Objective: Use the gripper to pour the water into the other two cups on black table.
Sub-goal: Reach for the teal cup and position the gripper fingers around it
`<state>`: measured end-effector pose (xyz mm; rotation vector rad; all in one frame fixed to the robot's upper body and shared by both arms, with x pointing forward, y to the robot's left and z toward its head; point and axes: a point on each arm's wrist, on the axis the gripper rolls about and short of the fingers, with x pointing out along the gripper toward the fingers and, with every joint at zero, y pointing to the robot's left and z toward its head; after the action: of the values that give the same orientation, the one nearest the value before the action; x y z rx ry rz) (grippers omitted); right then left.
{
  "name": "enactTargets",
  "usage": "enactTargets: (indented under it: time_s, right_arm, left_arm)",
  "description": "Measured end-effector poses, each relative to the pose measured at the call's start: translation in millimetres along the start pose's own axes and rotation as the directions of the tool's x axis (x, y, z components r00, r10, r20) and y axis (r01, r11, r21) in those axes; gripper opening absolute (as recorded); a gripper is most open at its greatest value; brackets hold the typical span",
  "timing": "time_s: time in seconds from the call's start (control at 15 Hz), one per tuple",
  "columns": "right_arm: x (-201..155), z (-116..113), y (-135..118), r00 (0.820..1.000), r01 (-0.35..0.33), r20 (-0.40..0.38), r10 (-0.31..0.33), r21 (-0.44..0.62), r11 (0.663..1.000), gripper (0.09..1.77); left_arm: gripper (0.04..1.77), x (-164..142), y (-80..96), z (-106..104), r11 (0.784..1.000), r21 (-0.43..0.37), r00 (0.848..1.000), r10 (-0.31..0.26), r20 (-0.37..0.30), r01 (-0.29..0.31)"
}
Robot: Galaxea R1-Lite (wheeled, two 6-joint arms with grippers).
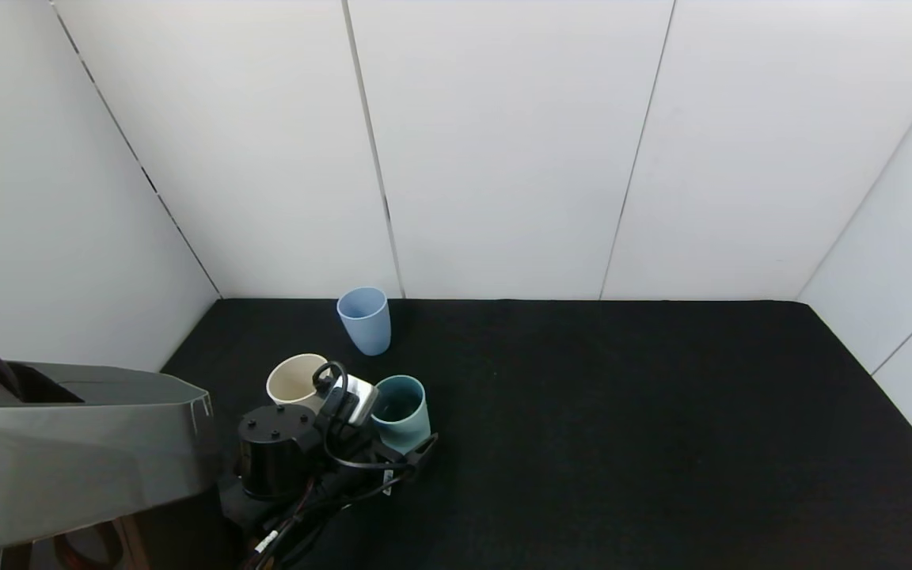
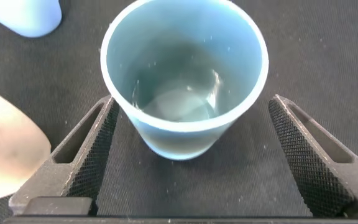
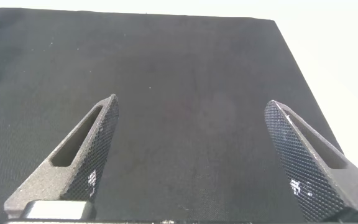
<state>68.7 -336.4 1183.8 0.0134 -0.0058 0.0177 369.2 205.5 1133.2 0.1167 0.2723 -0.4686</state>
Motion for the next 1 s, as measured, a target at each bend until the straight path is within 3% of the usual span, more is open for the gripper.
enactTargets:
  time_s: [0.73,0.93,1.0]
  right_arm:
    - [0.0,0.0,0.0,1.0,0.001,0.0,-0.001,0.0,1.0,1.71]
    - [0.0,0.0,0.0,1.0,0.0,0.0,0.0,0.0,1.0,1.71]
    - [0.0,0.0,0.0,1.0,0.0,0.0,0.0,0.0,1.0,1.71]
  left_arm:
    - [1.72,17.5,8.3,2.0,1.0,-0.004,0.999,0.022,0.033,-0.022]
    - [1.27,19.8,8.3,2.7,1.0,-0.003,0.999,0.021,0.039,-0.021]
    - [1.21,20.3,8.5,2.4,1.0,-0.003,0.999,0.021,0.039,-0.021]
